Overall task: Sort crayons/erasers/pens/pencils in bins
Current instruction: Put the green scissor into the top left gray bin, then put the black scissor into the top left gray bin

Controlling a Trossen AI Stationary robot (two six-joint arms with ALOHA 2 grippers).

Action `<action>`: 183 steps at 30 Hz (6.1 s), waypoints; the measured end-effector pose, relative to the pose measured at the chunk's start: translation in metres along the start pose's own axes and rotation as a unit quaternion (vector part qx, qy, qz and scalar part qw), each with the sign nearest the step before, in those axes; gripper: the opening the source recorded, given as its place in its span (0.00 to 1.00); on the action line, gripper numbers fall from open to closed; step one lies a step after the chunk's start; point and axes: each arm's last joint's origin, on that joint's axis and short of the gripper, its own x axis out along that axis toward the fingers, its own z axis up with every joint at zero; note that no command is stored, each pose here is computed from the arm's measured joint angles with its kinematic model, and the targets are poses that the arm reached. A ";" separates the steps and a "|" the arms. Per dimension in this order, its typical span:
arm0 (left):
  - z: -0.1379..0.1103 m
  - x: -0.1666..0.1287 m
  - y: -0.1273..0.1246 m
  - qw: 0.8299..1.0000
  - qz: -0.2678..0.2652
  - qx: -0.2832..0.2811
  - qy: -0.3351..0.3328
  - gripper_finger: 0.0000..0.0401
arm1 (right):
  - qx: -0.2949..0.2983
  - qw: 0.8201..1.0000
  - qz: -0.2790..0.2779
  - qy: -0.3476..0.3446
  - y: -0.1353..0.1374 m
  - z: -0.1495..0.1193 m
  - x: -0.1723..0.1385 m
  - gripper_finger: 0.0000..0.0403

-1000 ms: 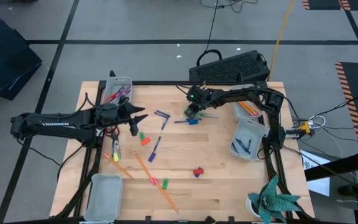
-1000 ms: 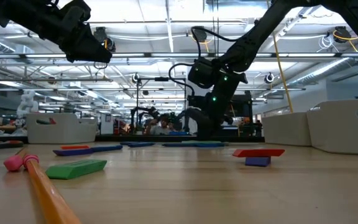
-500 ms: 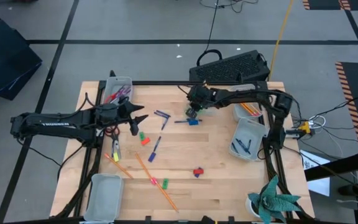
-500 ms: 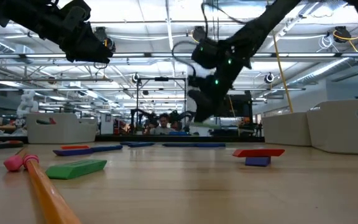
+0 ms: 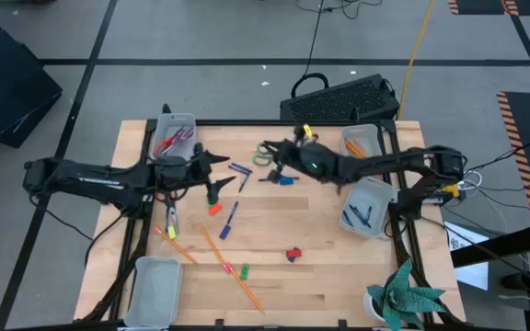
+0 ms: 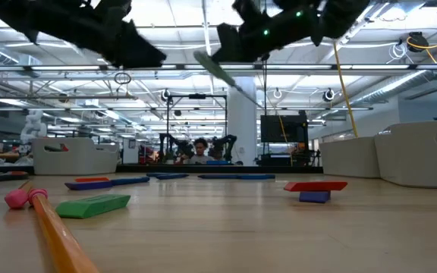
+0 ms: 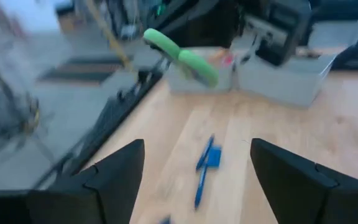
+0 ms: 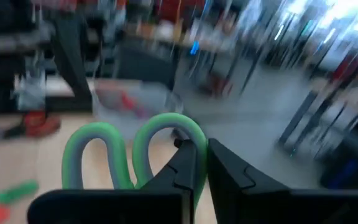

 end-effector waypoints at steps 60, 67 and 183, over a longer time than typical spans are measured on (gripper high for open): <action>0.071 0.032 0.007 0.958 0.280 0.002 -0.060 0.09 | -0.020 0.998 0.040 -0.048 0.043 0.019 -0.059 0.63; 0.116 -0.019 0.062 0.928 0.337 -0.097 0.124 0.09 | -0.013 0.999 0.049 -0.015 0.043 0.013 -0.059 0.63; -0.124 -0.030 0.021 0.634 0.383 -0.334 0.583 0.56 | -0.018 0.986 0.148 0.076 0.073 -0.028 -0.088 0.61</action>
